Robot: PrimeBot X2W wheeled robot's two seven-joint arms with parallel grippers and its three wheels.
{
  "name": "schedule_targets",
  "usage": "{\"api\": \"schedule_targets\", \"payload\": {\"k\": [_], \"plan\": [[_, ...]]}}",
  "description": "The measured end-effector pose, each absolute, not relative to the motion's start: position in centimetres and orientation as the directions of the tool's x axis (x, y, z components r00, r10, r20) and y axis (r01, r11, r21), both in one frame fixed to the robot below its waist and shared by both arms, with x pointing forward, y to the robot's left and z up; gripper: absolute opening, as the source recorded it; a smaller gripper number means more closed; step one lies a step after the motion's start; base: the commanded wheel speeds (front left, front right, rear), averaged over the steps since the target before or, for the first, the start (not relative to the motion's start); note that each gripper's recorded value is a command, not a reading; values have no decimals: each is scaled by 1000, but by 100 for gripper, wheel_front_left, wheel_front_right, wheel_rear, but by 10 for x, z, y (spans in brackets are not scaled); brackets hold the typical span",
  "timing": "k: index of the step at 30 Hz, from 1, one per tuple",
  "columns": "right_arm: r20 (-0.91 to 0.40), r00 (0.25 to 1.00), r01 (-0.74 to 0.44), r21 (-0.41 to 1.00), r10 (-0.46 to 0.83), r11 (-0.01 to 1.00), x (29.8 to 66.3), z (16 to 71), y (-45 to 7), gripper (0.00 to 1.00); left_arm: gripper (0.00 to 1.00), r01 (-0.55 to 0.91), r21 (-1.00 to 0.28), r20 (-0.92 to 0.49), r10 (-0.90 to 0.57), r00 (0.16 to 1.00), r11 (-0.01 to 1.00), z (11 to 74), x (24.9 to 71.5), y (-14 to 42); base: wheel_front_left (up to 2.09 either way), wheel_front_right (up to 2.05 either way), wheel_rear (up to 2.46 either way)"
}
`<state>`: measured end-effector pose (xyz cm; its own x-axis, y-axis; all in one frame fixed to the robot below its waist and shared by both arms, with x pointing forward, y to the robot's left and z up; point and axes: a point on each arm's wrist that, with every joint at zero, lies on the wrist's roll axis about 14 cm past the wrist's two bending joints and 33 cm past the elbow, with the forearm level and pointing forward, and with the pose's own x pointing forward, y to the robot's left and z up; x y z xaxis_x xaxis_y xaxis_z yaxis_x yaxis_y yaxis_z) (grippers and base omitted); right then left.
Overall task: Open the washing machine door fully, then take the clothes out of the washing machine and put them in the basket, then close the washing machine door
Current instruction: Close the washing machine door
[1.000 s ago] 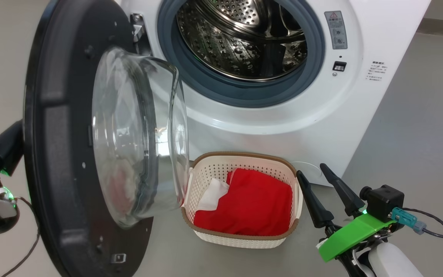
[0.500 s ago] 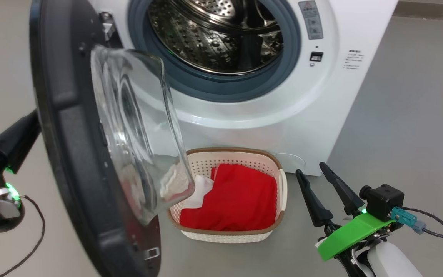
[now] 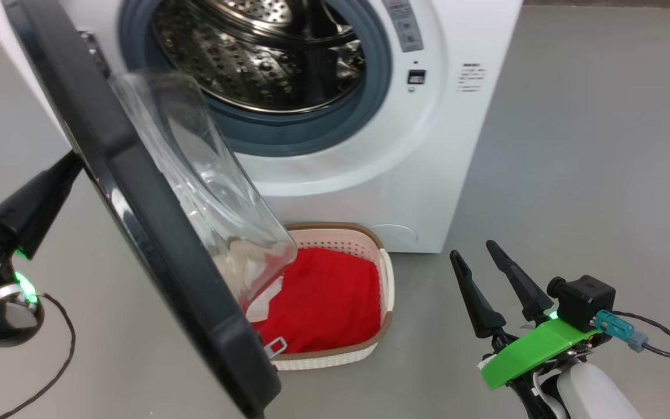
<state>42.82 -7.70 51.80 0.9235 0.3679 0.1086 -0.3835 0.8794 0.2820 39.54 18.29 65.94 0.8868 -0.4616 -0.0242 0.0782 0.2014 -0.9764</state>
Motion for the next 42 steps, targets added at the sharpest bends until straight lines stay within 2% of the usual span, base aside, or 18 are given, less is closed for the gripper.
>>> {"api": "schedule_targets", "payload": {"k": [12,27,33,42], "plan": [[123,955,-293,278,268,915,426,524,-115,100,0,169,-965,38,-529,848,202,666,428,151,0,0,0],[101,987,-145,270,122,952,414,516,-168,100,0,216,-961,70,-604,794,172,656,475,115,0,0,0],[85,994,-92,274,71,957,410,511,-183,100,0,266,-941,96,-592,800,207,655,498,109,0,0,0],[84,996,-37,265,15,963,406,512,-201,100,0,258,-949,99,-610,786,179,641,523,93,0,0,0]]}}
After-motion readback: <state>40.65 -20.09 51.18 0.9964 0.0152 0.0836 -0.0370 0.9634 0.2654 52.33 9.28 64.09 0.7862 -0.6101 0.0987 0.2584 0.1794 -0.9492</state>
